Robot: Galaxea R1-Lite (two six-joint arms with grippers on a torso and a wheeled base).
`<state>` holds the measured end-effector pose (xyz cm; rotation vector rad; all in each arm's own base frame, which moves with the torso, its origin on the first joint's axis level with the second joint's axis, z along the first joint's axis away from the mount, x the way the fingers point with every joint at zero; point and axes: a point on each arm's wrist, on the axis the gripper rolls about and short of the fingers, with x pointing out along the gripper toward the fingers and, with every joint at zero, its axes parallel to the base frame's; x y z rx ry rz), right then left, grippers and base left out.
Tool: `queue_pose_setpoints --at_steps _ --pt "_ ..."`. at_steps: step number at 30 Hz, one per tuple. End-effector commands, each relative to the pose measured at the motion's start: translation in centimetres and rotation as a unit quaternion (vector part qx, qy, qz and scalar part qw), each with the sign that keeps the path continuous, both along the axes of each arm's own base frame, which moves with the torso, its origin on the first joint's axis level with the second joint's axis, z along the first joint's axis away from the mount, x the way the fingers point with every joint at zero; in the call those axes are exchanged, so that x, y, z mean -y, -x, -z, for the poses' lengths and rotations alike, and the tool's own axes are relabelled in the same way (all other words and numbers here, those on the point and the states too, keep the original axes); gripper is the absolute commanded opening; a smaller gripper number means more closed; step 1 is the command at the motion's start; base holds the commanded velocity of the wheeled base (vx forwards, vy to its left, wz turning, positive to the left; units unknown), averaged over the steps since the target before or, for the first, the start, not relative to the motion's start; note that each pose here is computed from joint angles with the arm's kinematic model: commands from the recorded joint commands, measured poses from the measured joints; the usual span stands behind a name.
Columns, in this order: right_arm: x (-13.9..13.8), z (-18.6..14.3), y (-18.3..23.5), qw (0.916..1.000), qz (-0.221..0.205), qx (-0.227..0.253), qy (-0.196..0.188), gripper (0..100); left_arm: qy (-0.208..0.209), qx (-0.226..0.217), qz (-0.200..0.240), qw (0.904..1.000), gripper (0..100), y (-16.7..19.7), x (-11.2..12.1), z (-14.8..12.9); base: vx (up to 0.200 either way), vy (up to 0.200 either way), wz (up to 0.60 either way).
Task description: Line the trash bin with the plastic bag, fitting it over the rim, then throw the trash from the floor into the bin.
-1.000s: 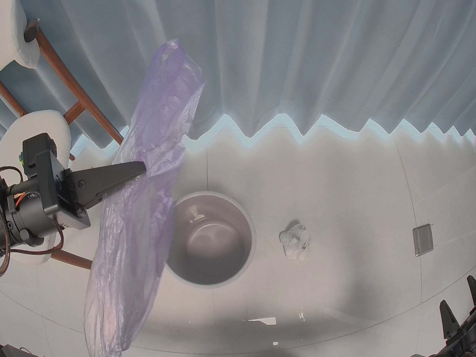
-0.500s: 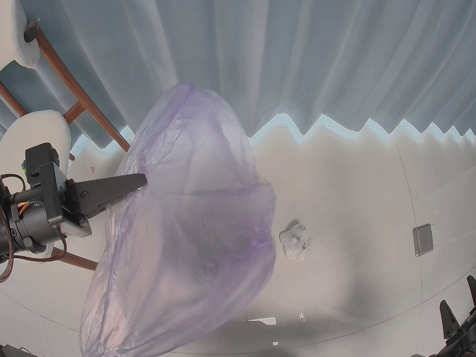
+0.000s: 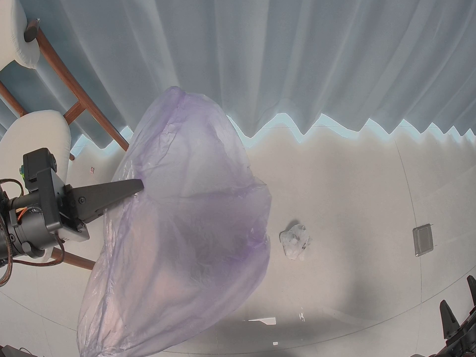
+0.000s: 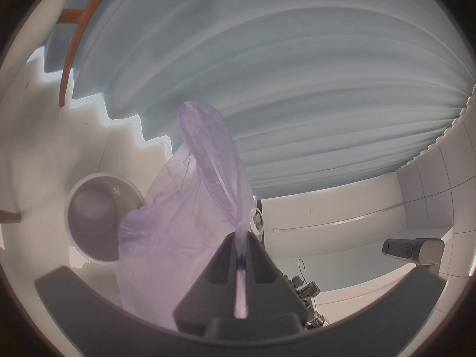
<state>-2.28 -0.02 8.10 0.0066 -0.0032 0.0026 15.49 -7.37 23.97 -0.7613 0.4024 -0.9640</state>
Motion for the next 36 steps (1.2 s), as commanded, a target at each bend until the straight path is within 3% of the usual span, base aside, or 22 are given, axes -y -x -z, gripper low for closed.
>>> queue_pose_setpoints --at_steps 1,16,36 --pt "0.0 0.5 0.0 1.0000 0.000 0.000 0.000 100 0.001 0.001 -0.004 1.0000 0 0.4 -0.3 0.1 0.000 0.000 0.00" --pt "0.0 0.5 0.0 1.0000 0.000 0.000 -0.001 100 -0.014 -0.037 -0.009 0.9992 0 0.6 -0.5 2.4 0.000 0.000 0.00" --pt "0.0 0.5 0.0 1.0000 0.000 0.000 -0.001 100 -0.018 -0.047 -0.009 0.9987 0 0.6 -0.5 2.9 0.000 0.000 0.00"
